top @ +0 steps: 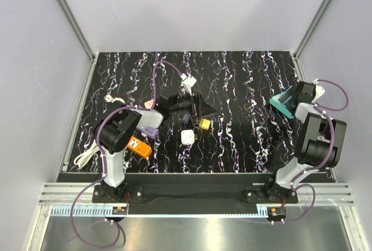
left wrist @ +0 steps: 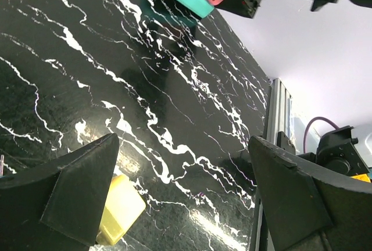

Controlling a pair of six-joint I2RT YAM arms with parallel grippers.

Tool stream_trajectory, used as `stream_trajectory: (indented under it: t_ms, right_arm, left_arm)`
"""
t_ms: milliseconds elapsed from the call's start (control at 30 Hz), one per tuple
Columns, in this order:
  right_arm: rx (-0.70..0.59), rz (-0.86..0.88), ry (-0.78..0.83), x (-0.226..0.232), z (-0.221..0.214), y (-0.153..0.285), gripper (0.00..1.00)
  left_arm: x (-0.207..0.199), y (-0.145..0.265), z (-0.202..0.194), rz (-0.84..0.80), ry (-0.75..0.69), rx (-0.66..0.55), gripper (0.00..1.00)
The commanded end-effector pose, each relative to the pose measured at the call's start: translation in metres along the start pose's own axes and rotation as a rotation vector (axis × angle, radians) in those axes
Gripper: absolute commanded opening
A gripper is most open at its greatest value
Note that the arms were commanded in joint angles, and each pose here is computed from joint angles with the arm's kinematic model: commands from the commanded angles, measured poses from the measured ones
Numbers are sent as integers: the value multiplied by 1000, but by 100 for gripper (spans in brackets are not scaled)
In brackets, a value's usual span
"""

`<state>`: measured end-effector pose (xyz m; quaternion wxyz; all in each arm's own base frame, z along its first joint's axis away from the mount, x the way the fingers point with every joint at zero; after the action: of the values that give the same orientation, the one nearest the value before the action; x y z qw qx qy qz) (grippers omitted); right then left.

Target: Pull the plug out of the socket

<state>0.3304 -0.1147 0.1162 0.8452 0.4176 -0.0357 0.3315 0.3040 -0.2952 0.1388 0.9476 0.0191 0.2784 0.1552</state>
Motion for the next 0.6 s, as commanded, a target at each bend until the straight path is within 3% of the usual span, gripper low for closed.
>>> stream_trajectory:
  t_ms: [0,333,567]
  right_arm:
    - [-104,134,-18,29,32,-4,100]
    - [12,210,7,36,19,-17,100]
    - [127,303,-26,41,0,2,100]
  left_arm:
    - [-6,0,8,-58,-70,-54,99]
    - [-7,2,9,-58,-90,-55,99]
    - [-9,3,10,-59,-93,-57,99]
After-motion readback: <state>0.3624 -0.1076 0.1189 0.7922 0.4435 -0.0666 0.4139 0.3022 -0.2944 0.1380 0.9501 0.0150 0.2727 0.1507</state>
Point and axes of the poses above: each gripper's point midway between its finger pads, its own y axis back along the fingers, its own x axis along the line the jaws close on, z = x × y, the point moved 9 cm from there along y, back along the fingers, and after that the axes turned 12 degrees about -y, right-handed, at the moved point
